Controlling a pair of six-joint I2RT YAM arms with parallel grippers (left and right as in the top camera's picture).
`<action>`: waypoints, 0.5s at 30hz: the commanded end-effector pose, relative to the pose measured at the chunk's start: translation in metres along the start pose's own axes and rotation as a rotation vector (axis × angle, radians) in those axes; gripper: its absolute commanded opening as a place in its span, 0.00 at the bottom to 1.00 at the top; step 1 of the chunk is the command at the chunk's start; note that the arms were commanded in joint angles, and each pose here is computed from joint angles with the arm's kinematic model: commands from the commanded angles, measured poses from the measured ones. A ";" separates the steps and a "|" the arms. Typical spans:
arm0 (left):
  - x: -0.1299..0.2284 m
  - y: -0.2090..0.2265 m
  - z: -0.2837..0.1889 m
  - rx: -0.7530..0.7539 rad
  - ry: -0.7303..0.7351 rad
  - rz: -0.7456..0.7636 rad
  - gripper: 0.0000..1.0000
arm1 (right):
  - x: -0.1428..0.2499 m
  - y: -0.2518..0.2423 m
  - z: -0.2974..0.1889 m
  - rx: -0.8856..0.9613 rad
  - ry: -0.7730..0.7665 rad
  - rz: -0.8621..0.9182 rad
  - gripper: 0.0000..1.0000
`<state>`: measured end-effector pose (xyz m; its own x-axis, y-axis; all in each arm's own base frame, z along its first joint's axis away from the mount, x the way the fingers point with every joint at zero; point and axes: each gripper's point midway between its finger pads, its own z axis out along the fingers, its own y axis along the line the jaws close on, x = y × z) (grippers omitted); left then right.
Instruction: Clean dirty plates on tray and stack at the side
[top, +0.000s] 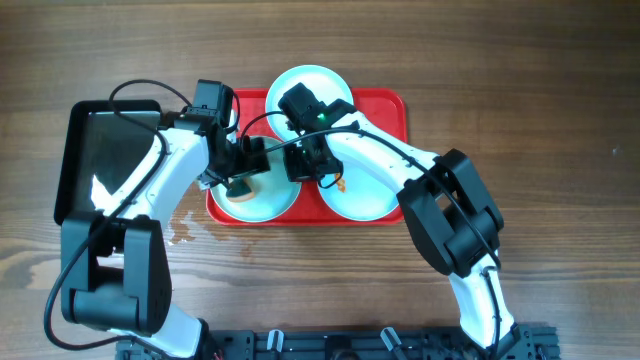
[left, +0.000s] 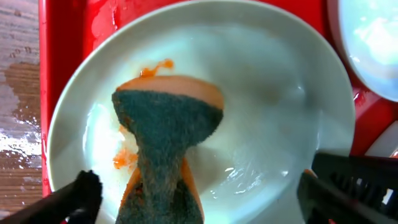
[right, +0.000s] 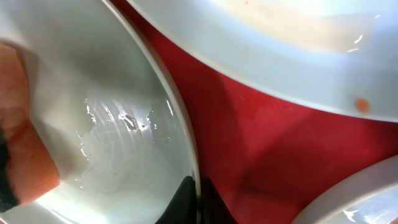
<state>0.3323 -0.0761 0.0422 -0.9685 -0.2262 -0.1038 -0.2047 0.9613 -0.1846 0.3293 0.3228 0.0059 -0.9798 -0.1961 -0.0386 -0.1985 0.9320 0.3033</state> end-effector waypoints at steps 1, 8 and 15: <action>0.005 -0.004 -0.002 0.029 0.019 0.003 1.00 | 0.011 -0.006 0.012 0.018 0.047 0.004 0.04; 0.005 -0.002 -0.002 0.023 0.020 0.003 0.74 | 0.013 -0.006 0.012 0.017 0.053 0.005 0.04; 0.006 0.003 0.000 -0.010 0.021 0.001 0.68 | 0.013 -0.006 0.012 0.018 0.053 0.005 0.04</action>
<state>0.3280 -0.0776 0.0419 -0.9710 -0.2237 -0.0842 -0.2047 0.9601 -0.1904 0.3286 0.3222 0.0057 -0.9799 -0.1962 -0.0349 -0.1975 0.9328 0.3014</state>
